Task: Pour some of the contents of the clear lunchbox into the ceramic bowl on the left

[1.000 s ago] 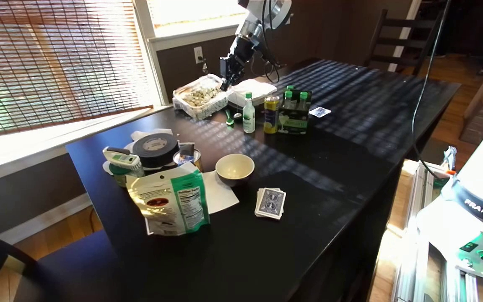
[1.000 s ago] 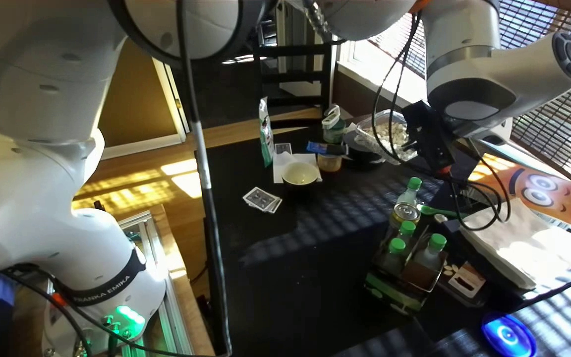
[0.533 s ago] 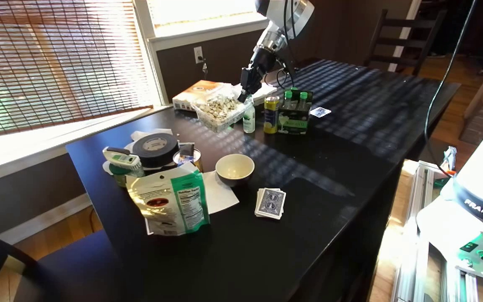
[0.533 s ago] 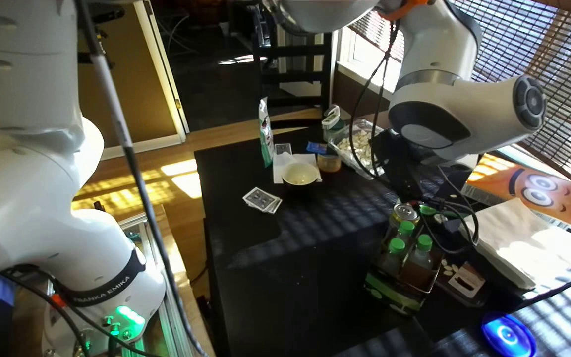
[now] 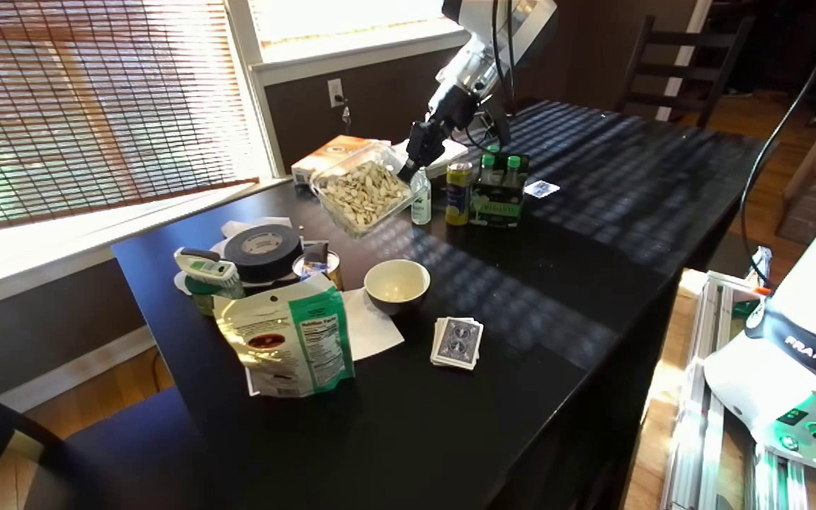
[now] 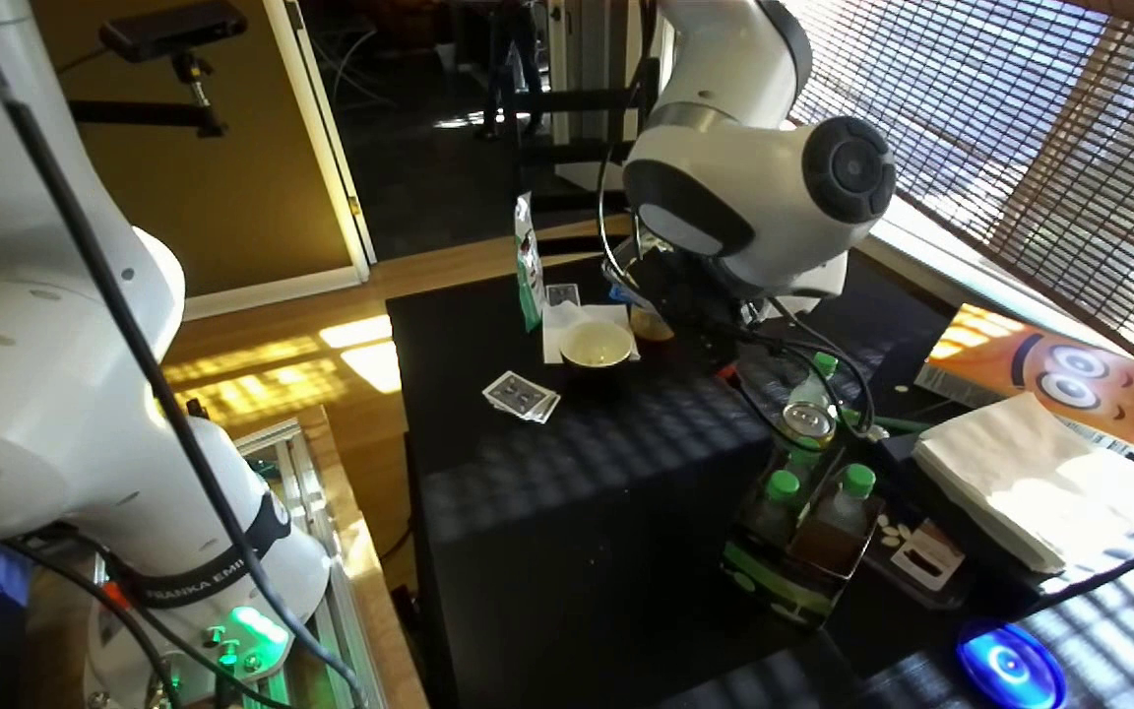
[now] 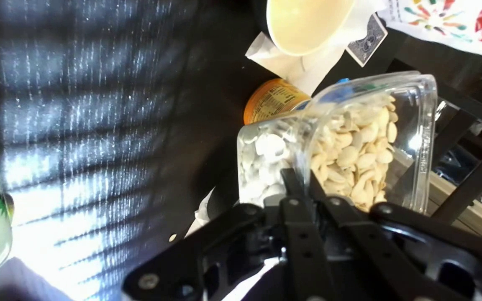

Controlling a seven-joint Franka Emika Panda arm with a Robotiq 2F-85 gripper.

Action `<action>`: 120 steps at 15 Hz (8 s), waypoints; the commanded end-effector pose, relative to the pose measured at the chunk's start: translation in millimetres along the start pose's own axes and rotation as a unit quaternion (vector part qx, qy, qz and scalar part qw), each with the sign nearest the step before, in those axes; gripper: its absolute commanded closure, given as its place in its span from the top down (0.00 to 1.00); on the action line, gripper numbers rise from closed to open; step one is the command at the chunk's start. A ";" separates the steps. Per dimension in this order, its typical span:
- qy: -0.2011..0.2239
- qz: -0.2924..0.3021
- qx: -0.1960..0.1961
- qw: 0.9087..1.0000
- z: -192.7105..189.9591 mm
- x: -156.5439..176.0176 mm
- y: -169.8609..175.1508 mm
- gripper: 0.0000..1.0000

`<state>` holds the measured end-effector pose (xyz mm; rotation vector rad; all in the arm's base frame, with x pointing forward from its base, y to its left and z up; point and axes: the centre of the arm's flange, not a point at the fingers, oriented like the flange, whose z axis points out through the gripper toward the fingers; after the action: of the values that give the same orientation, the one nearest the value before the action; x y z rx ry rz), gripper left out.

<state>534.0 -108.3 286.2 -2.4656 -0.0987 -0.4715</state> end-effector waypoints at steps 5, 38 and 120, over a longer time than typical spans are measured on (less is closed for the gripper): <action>0.095 0.095 -0.039 0.990 -55.2 -12.0 -5.3 0.01; 0.078 0.040 -0.157 0.984 -28.8 -89.2 -19.4 0.01; 0.146 -0.108 -0.295 0.938 -1.7 -93.9 -116.3 0.01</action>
<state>429.5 -17.4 314.0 -2.9415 -0.1344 -1.0274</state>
